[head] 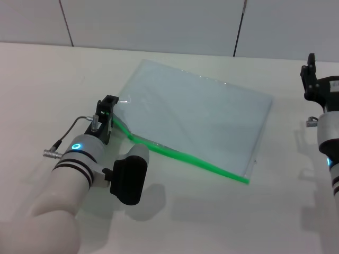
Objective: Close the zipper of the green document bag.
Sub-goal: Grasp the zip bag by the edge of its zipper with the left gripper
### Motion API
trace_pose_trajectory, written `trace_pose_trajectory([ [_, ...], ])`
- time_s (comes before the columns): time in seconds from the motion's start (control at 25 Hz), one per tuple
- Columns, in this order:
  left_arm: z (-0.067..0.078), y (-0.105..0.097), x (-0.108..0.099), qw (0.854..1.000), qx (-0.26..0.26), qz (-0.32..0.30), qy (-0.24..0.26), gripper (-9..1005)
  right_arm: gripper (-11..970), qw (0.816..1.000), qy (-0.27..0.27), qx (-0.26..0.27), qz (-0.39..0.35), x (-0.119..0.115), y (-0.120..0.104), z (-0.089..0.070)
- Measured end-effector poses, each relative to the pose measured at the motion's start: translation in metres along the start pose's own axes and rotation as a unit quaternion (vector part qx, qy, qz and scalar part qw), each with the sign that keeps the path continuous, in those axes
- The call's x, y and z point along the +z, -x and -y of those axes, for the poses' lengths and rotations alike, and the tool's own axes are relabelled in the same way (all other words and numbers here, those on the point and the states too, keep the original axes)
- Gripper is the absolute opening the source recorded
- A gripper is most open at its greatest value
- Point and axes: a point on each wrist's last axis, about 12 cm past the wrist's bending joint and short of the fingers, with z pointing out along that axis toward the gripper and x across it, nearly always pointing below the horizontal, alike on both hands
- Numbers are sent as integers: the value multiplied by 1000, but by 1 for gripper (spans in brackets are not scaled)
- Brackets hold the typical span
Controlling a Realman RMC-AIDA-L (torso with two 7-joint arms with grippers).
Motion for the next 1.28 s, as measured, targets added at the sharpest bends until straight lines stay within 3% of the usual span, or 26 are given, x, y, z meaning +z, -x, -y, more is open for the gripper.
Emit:
trace_pose_trajectory([
  [0.52,0,1,0,1000,11,3,2,395,731,1000,1,-1,1,0,0,0],
  [1.16,-5,10,-4,1000,-5,12,15,38,731,1000,3,0,2,-1,0,-1],
  [1.28,-6,13,-5,1000,-9,16,15,38,731,1000,2,0,2,-1,0,-1],
])
